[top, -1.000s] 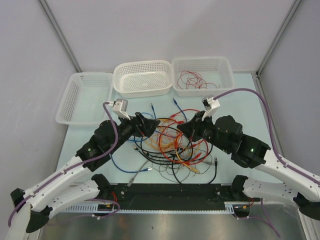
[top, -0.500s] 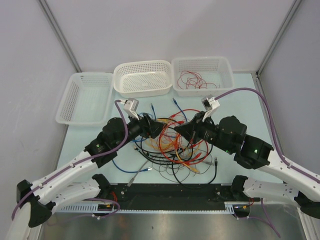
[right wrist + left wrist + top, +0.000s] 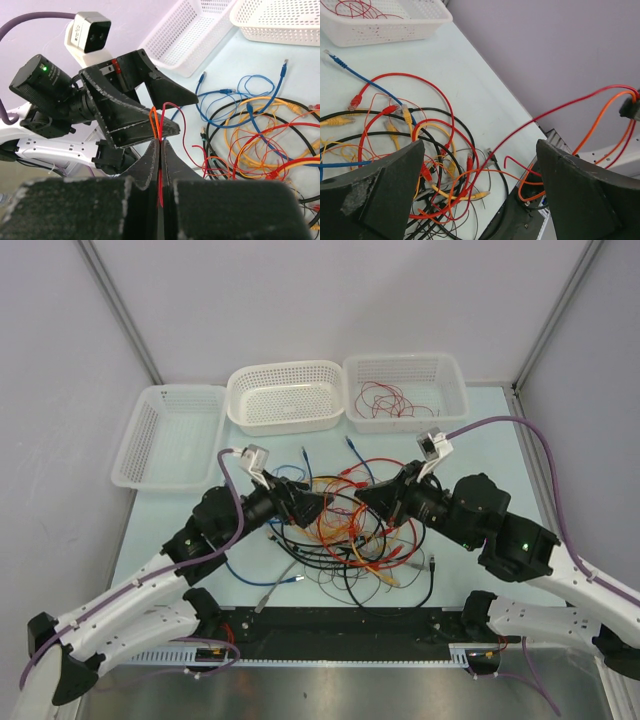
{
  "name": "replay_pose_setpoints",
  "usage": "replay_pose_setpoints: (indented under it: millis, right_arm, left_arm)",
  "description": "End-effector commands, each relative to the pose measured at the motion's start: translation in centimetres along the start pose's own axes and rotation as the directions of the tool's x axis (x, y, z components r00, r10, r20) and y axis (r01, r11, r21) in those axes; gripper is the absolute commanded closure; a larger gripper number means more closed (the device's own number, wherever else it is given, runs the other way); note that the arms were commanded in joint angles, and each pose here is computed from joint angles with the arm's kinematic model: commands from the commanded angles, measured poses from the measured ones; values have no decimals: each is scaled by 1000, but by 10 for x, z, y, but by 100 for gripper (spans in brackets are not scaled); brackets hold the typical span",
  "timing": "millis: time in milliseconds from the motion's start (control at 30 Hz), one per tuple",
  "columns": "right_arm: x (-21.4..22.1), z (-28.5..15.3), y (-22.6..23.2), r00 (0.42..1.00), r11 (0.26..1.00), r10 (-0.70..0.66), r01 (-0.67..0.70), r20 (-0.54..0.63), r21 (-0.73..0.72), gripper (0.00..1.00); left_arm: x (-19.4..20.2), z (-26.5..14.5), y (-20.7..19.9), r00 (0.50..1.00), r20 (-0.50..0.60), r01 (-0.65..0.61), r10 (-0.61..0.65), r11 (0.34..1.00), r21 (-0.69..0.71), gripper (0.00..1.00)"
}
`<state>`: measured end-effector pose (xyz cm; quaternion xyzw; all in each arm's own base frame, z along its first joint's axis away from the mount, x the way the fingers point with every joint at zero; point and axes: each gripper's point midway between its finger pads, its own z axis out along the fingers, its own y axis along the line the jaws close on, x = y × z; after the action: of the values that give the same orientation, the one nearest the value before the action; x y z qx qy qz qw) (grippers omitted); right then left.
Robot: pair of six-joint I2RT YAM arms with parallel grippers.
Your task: Untangle the cables
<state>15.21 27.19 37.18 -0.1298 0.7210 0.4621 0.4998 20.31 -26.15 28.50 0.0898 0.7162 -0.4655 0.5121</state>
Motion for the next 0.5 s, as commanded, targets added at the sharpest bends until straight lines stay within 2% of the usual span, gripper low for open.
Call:
replay_pose_setpoints:
  millis: [0, 67, 167, 267, 300, 333, 367, 400, 433, 467]
  right_arm:
    - [-19, -3, 13, 999, 999, 12, -11, 48, -36, 100]
    - [-18, -2, 15, 999, 999, 12, -11, 44, -44, 100]
    - [-18, -1, 20, 999, 998, 19, -17, 38, -67, 100]
    - [-18, -2, 24, 999, 996, 23, -20, 36, -84, 100]
    - [-20, -2, 24, 999, 996, 24, -20, 39, -86, 100]
    - [-22, -5, 25, 999, 996, 17, -13, 43, -90, 100]
    - [-25, -8, 25, 998, 996, 16, -11, 55, -88, 99]
    - [-27, -12, 23, 998, 997, 9, -5, 56, -76, 90]
    - [-30, -14, 18, 997, 999, -4, 8, 71, -48, 56]
    - [-32, -17, 14, 997, 1000, -9, 11, 81, -28, 40]
  left_arm:
    - [-7, -3, -18, 999, 41, -3, -1, 994, 107, 2]
    - [0, 0, -18, 1000, 15, -3, 1, 993, 115, 5]
    - [9, 8, -16, 1000, -27, 0, 4, 993, 115, 20]
    - [18, 18, -6, 997, -76, -3, 8, 998, 70, 49]
    - [20, 19, -3, 995, -102, -6, 10, 999, 41, 68]
    - [20, 21, 2, 993, -117, -28, 29, 1000, 13, 79]
    - [20, 24, 12, 992, -124, -44, 39, 998, -44, 100]
    - [15, 22, 18, 988, -145, -62, 47, 993, -102, 100]
    - [8, 21, 21, 987, -140, -95, 77, 987, -131, 100]
    - [-5, 19, 31, 989, -108, -118, 98, 973, -200, 100]
